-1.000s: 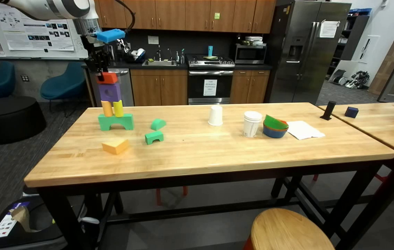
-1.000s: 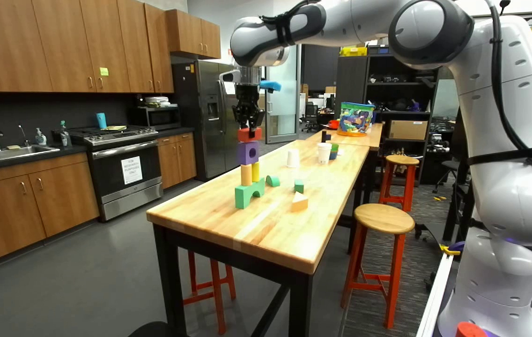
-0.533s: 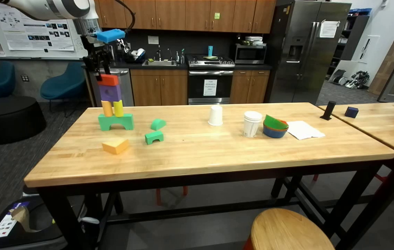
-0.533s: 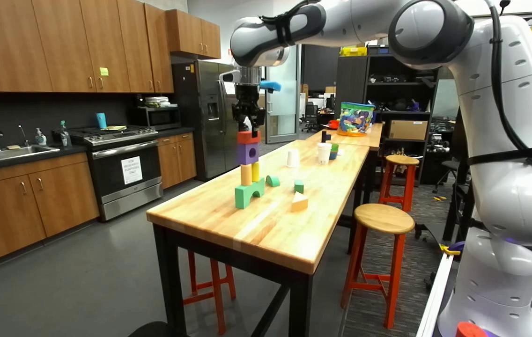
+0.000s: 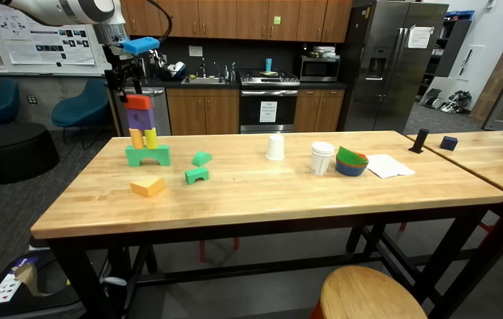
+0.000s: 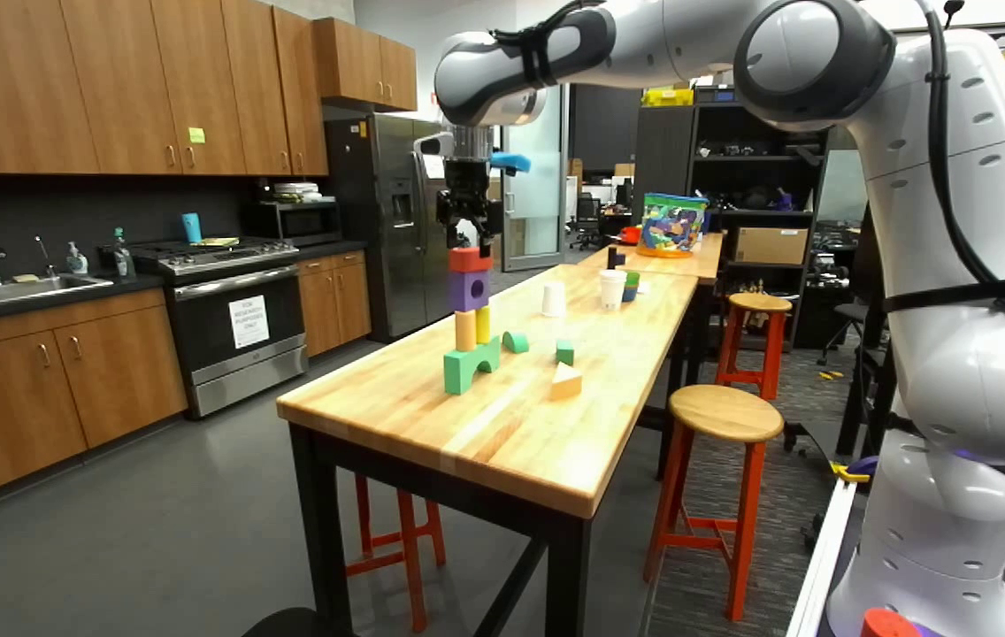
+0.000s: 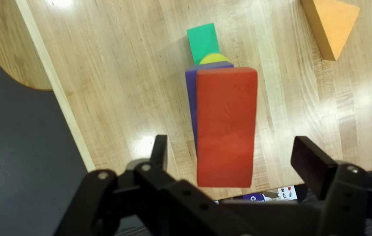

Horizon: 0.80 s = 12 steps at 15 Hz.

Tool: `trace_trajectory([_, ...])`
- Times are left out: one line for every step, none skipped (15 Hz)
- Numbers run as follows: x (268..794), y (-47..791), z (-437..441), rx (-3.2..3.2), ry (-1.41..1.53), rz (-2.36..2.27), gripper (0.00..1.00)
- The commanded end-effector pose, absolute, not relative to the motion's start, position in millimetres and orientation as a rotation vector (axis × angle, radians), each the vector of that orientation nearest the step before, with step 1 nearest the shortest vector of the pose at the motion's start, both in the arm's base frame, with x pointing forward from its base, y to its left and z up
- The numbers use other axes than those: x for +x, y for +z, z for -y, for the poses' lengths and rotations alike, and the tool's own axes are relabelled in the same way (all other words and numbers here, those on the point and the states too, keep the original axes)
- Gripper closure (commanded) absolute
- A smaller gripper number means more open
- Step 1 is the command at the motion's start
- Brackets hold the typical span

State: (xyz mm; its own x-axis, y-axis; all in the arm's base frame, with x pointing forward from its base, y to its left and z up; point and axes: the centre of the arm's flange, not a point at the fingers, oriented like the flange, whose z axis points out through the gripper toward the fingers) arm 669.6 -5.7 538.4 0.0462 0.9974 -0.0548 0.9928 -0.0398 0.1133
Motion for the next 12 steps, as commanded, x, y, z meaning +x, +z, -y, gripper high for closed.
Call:
trace_trajectory([670,538,6,2.182,0.059,-2.090,0.04])
trace_trajectory([670,538,6,2.182,0.059,-2.090,0.04])
trace_trajectory([670,538,6,2.182,0.059,-2.090,0.04])
trace_trajectory([670,538,6,2.182,0.059,-2.090,0.04])
trace_trajectory([669,540,5,2.188,0.063,-2.085,0.01])
trace_trajectory([667,544,4,2.191,0.074,-2.087,0.00])
trace_trajectory([665,549,2,2.199,0.074,-2.084,0.00])
trace_trajectory([664,553,1,2.206,0.071,-2.085,0.00])
trace_trajectory([661,560,0,2.211,0.052,-2.086,0.00])
trace_trajectory([658,568,-1,2.217,0.034,-2.091,0.00])
trace_trajectory([654,579,-2,2.227,0.008,-2.093,0.00])
trace_trajectory([648,593,-3,2.232,-0.010,-2.092,0.00])
